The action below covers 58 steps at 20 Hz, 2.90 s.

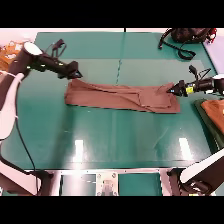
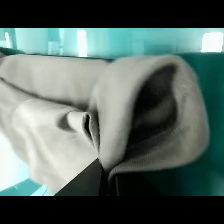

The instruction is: Fold the shirts.

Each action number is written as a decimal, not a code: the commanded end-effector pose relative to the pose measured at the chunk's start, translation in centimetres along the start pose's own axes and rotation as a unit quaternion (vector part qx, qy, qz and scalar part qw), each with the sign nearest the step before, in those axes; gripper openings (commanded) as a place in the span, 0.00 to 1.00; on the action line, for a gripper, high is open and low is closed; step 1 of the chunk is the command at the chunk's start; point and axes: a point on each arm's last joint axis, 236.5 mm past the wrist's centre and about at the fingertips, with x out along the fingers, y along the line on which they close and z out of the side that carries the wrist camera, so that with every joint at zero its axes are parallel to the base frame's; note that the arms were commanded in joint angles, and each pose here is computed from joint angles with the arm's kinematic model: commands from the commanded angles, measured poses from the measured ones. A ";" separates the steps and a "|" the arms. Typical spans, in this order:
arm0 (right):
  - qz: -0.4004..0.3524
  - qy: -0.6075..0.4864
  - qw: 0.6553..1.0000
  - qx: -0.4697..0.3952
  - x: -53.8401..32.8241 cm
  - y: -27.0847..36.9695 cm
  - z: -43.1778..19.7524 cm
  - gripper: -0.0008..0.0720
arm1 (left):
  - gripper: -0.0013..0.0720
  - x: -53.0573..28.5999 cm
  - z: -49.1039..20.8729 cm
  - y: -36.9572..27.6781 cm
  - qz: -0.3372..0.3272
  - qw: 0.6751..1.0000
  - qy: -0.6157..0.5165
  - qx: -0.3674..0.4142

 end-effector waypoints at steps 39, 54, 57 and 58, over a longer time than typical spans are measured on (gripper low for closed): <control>0.117 -0.158 0.978 -0.066 37.9 44.0 -12.1 0.72 | 0.05 -14.0 1.6 3.8 0.208 0.973 0.037 0.097; -0.063 0.063 0.994 -0.066 14.3 16.2 -3.3 0.84 | 0.05 -12.3 0.7 5.2 0.207 0.974 0.051 0.078; -0.026 0.085 0.994 -0.065 19.0 16.4 -5.8 0.84 | 0.05 -12.2 0.7 5.1 0.203 0.975 0.049 0.075; -0.008 0.095 0.993 -0.064 20.7 17.0 -6.7 0.84 | 0.05 -12.2 0.7 5.0 0.202 0.975 0.049 0.075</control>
